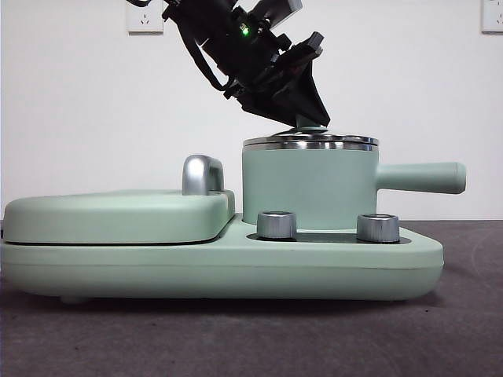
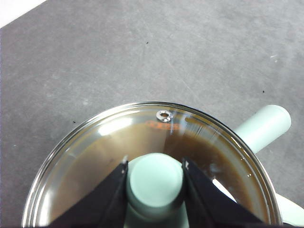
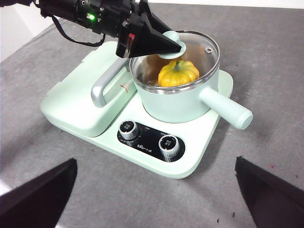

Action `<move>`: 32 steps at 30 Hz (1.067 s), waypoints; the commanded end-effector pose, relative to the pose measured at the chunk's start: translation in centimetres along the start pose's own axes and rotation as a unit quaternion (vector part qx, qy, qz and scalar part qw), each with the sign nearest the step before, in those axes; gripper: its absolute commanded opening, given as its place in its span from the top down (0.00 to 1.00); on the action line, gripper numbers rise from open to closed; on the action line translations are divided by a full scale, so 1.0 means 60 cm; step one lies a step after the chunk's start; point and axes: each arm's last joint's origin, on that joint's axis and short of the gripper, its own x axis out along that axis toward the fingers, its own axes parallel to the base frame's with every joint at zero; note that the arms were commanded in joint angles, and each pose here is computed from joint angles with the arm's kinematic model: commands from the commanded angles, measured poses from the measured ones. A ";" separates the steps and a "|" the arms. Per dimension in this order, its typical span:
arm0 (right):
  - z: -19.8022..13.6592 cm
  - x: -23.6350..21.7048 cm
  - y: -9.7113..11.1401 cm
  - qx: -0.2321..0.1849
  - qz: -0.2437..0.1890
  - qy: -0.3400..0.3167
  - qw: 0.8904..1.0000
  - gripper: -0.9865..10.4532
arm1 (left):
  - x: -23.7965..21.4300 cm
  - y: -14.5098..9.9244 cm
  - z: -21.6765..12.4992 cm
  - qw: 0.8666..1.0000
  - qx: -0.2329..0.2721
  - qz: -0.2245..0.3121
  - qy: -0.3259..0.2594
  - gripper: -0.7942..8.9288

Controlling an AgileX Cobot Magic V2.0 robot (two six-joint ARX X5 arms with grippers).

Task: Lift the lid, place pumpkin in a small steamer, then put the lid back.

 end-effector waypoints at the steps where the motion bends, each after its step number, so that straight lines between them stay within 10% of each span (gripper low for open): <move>1: 0.004 -0.002 0.002 0.007 0.007 -0.006 1.000 0.44 | 0.012 0.002 0.002 1.000 0.007 -0.005 0.000 0.87; 10: 0.004 -0.002 0.002 0.008 0.007 -0.006 1.000 0.44 | 0.012 0.001 -0.002 1.000 0.002 -0.008 0.013 0.85; 18: 0.004 -0.002 0.002 0.008 0.007 -0.006 1.000 0.44 | -0.002 0.006 0.017 1.000 -0.018 0.001 -0.013 0.36; 32: 0.003 -0.002 0.002 0.007 0.011 -0.004 1.000 0.44 | -0.190 -0.022 0.066 0.998 -0.050 0.005 0.032 0.35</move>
